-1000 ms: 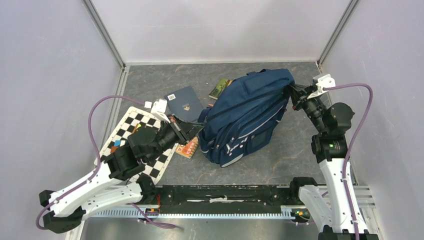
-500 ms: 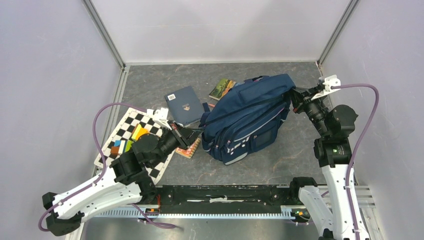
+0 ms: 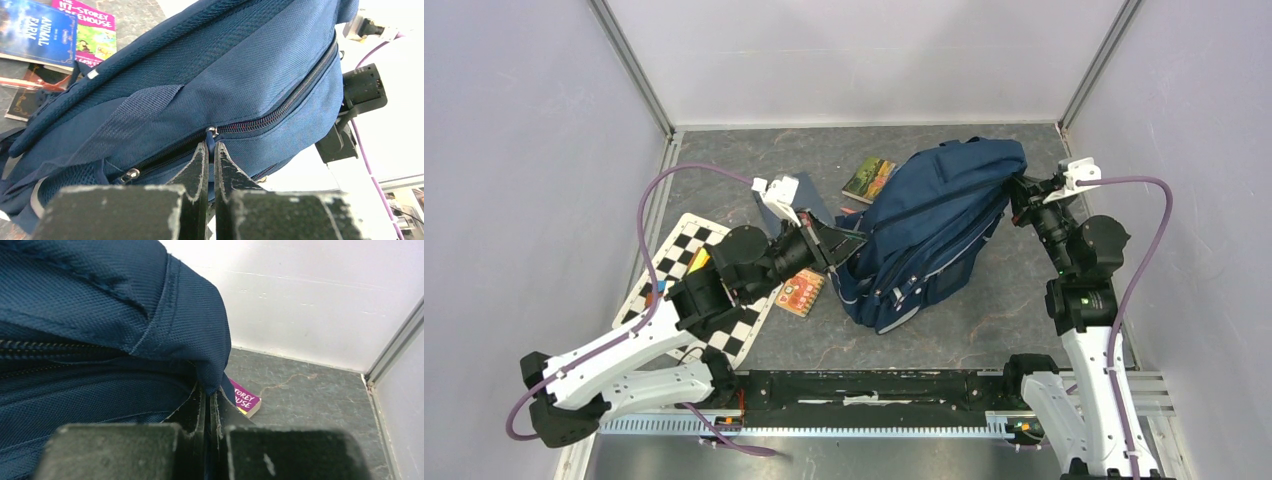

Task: Pack the student bag
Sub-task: Unzip the student bag at the center of the board.

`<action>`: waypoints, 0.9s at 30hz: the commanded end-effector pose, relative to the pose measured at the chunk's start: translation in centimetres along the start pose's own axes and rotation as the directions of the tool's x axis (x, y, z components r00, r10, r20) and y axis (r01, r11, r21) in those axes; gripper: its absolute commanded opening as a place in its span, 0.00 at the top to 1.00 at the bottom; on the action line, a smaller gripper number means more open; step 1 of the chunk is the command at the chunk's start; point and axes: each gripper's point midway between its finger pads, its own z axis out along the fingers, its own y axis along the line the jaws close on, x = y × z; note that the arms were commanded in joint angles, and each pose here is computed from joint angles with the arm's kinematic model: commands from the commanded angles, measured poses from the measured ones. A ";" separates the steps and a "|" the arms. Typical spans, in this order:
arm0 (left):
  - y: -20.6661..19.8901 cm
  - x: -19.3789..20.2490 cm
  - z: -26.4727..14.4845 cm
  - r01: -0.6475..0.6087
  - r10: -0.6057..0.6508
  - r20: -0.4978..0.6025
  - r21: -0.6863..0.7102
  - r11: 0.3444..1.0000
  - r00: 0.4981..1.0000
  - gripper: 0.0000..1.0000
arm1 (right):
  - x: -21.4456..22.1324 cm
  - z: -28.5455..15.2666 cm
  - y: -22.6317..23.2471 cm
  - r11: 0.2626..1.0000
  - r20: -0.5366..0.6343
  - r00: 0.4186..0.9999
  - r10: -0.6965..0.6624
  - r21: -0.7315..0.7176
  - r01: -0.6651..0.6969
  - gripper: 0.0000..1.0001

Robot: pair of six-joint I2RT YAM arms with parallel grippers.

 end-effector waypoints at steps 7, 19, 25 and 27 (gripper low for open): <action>-9.7 -8.0 -1.9 -0.012 -0.046 0.190 0.295 0.955 0.981 0.98 | 5.1 -0.4 0.0 1.000 -0.171 0.985 0.013 0.016 -0.011 1.00; -3.3 -5.3 -2.2 -0.177 0.162 0.160 0.083 0.981 0.974 0.98 | -3.1 -1.1 -2.3 0.985 -0.163 0.987 0.011 0.172 0.018 0.32; 1.3 -2.9 -3.5 -0.192 0.193 0.132 -0.020 0.981 0.972 0.98 | -5.0 -1.7 2.1 0.998 -0.142 0.990 -0.008 -0.062 -0.001 0.02; 2.8 -2.4 -4.2 -0.177 0.183 0.142 -0.051 0.983 0.973 0.98 | -5.1 -1.9 4.5 0.981 -0.135 0.991 -0.001 -0.193 -0.026 0.02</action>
